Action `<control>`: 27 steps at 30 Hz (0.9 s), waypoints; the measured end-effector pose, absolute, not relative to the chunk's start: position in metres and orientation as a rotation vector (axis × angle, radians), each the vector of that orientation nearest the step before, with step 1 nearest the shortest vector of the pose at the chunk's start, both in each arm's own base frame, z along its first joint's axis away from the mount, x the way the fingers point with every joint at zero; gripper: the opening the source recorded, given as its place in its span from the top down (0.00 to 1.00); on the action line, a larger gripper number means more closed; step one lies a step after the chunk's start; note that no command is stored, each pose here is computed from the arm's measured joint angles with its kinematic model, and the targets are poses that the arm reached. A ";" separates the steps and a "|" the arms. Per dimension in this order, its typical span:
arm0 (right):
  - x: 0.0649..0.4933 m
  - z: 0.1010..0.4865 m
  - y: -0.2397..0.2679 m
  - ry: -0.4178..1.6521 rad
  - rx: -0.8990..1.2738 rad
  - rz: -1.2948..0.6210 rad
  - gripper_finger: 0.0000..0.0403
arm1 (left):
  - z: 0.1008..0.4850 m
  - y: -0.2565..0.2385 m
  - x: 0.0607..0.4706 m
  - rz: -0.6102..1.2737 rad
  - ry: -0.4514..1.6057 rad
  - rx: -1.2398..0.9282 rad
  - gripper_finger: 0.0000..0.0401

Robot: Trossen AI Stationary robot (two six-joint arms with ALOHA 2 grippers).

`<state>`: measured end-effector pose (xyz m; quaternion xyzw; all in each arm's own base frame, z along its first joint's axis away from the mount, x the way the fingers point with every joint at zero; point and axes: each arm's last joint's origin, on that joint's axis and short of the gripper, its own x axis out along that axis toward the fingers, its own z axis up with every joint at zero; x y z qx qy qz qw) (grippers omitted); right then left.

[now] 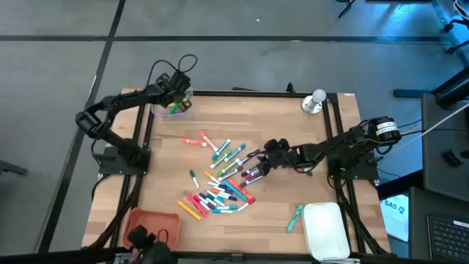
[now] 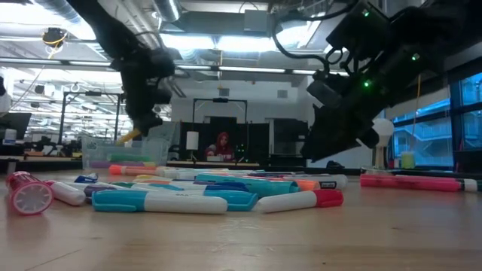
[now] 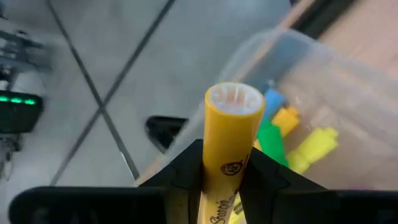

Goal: Pick & Place Markers
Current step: Put the yellow pen into the transparent bin, then put the pink pen into the transparent bin

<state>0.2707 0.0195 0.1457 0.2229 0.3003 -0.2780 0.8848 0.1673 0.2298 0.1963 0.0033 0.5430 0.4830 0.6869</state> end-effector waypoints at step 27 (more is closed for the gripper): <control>0.244 0.191 0.022 0.652 0.666 -0.391 0.59 | 0.206 0.232 0.183 0.863 1.316 -0.204 0.51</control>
